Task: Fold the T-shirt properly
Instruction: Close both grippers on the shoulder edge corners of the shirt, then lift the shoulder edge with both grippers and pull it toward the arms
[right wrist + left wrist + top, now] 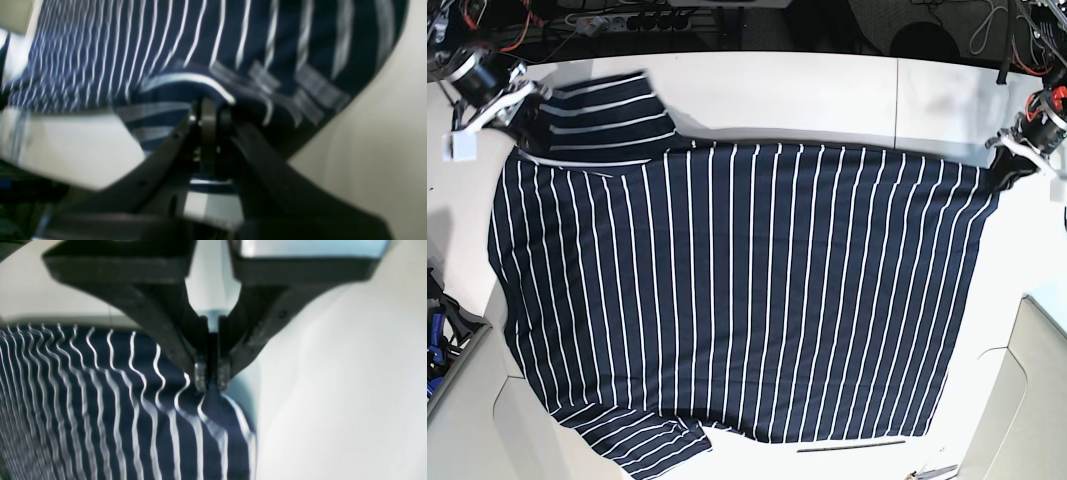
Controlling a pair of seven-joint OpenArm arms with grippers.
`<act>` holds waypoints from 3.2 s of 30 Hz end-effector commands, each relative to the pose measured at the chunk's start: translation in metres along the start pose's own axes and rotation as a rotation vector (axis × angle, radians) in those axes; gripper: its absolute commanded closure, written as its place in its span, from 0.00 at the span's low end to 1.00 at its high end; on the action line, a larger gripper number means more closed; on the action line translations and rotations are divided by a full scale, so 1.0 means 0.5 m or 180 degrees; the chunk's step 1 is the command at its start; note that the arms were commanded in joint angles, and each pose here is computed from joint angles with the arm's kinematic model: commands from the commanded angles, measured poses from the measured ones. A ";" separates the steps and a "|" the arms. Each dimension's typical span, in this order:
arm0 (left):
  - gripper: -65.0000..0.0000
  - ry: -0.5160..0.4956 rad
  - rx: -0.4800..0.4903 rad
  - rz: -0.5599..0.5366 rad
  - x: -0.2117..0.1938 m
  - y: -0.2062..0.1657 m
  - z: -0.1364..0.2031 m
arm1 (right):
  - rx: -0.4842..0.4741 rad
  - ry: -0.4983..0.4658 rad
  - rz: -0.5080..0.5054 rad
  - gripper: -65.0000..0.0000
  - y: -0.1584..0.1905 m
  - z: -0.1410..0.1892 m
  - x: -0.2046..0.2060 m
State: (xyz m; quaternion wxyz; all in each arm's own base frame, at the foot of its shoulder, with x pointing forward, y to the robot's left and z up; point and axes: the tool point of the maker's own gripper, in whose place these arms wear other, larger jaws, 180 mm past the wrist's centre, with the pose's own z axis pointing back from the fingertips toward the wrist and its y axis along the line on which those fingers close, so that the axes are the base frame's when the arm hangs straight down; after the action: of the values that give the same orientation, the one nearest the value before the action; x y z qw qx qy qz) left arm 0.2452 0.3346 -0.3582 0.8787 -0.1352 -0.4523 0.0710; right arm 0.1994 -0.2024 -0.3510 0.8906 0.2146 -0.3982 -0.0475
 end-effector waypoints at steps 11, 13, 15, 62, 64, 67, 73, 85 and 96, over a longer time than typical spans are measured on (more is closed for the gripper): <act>1.00 -0.0495 0.0003 -0.0420 0.156 -0.015 -0.034 | 0.0107 -0.0591 0.0273 1.00 0.016 -0.041 0.163; 1.00 -0.0571 0.0008 -0.0443 0.172 -0.017 -0.037 | 0.0118 -0.0699 0.0320 1.00 0.020 -0.045 0.192; 1.00 -0.0615 0.0039 -0.0485 0.184 -0.015 -0.040 | 0.0077 -0.0770 0.0380 1.00 0.017 -0.054 0.218; 0.49 -0.0487 0.0446 -0.0496 0.202 0.020 -0.206 | 0.0193 -0.0378 -0.0008 0.44 -0.044 -0.317 0.349; 0.44 -0.0479 0.0445 -0.0372 0.202 0.027 -0.201 | 0.0166 -0.0410 -0.0066 0.44 -0.055 -0.308 0.353; 0.39 -0.0545 0.0457 -0.0169 0.212 0.042 -0.186 | 0.0083 -0.0524 -0.0187 0.44 -0.083 -0.286 0.365; 0.37 -0.0467 0.0348 0.0167 0.200 0.046 -0.174 | -0.0045 -0.0760 -0.0507 0.44 -0.155 -0.226 0.369; 0.27 -0.0436 0.0330 0.0208 0.156 0.034 -0.184 | -0.0436 -0.0528 -0.0667 0.44 -0.259 -0.161 0.243; 0.27 -0.0428 0.0435 0.0466 0.109 0.071 -0.198 | -0.0417 -0.0486 -0.0750 0.44 -0.256 -0.172 0.204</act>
State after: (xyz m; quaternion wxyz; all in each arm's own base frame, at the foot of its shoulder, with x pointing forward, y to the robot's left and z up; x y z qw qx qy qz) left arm 0.3487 0.3564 -0.3971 0.8540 -0.1083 -0.4761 0.1796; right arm 0.3315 -0.3061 -0.4019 0.8692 0.1998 -0.4064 -0.1984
